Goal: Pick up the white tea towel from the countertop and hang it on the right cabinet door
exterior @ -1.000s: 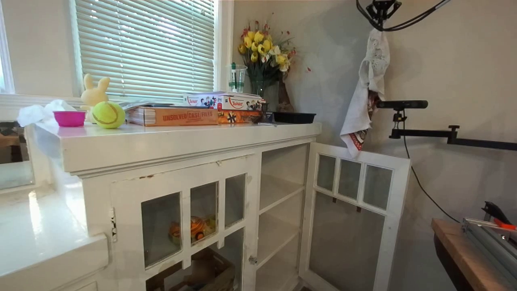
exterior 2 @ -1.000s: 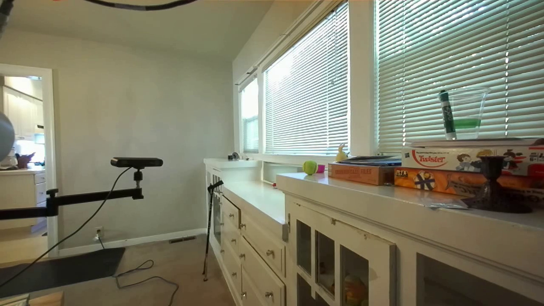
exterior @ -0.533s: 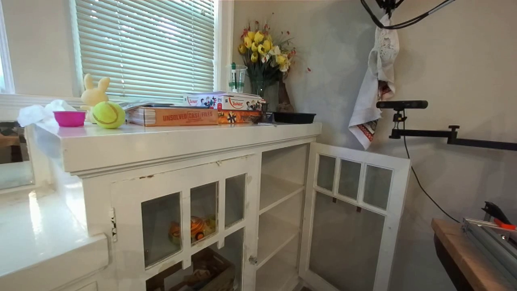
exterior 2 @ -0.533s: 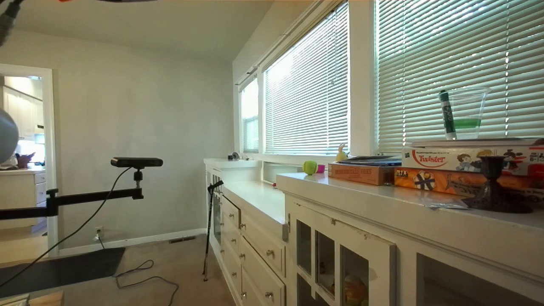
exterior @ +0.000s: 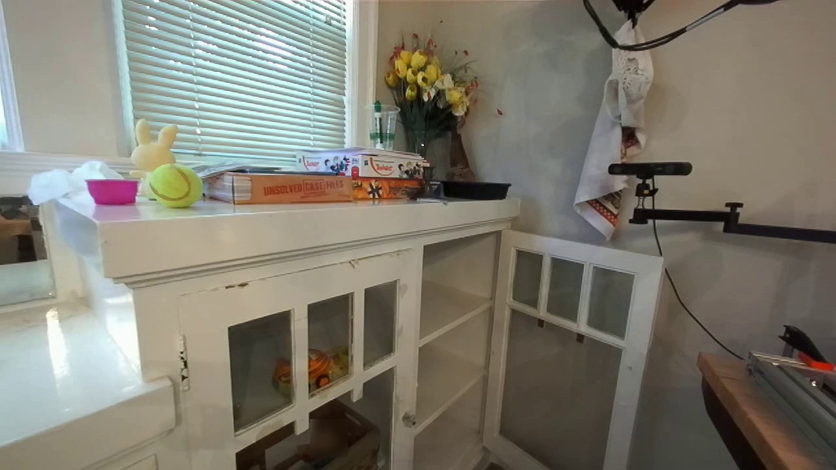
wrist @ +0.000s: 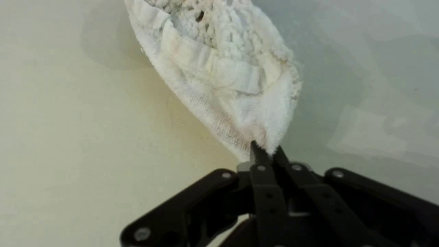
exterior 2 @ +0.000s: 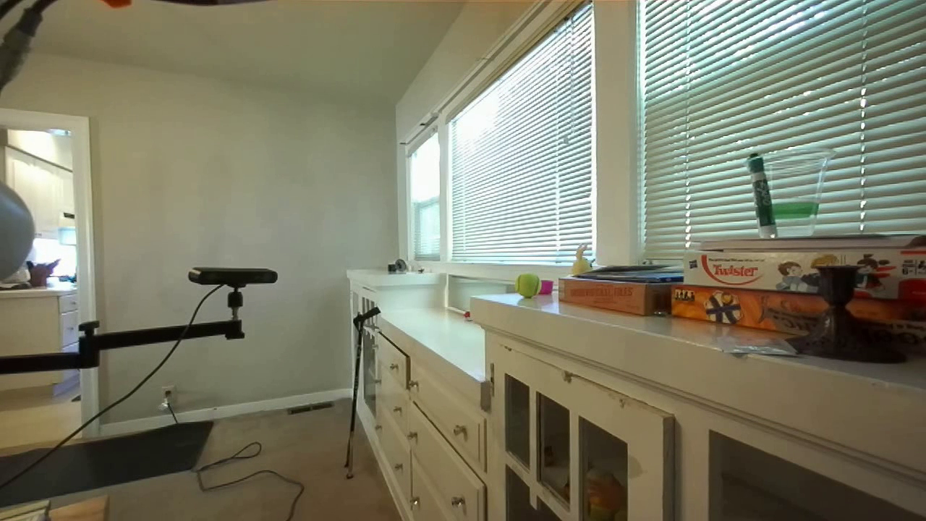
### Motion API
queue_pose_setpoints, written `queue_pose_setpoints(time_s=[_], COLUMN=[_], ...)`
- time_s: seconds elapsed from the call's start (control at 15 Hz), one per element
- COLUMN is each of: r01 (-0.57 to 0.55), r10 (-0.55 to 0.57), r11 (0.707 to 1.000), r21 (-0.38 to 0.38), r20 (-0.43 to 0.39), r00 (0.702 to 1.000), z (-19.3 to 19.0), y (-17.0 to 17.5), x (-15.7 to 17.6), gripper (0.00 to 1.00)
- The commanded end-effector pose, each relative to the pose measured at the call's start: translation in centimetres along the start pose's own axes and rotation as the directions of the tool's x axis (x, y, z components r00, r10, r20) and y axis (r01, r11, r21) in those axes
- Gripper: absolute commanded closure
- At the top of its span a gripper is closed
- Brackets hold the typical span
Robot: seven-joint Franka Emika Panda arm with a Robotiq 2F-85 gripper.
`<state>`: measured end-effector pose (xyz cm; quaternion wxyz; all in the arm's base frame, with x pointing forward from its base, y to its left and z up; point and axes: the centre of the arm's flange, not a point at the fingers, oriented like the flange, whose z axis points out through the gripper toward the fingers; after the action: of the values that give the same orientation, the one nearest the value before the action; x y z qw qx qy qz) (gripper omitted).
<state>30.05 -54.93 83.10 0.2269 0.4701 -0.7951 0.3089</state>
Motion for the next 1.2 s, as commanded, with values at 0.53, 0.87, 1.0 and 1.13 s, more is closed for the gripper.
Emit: queue_pose_setpoints(time_s=[0.53,0.87,1.0,1.13], r01=[0.171,0.211,0.217,0.227], r10=[-0.141,-0.139,-0.119,-0.101], r11=[0.978,0.959,0.949,0.936], r21=[-0.116,-0.190,-0.230,-0.270], r20=[0.231,0.336,0.377,0.411], r00=[0.963,0.932,0.919,0.906], z=[7.6,10.6,12.2,14.1], y=[-4.9,-4.1,-3.5,-2.8], x=[-9.8,-13.2,-13.9,-14.8], gripper=[0.99,0.99,0.99,0.99])
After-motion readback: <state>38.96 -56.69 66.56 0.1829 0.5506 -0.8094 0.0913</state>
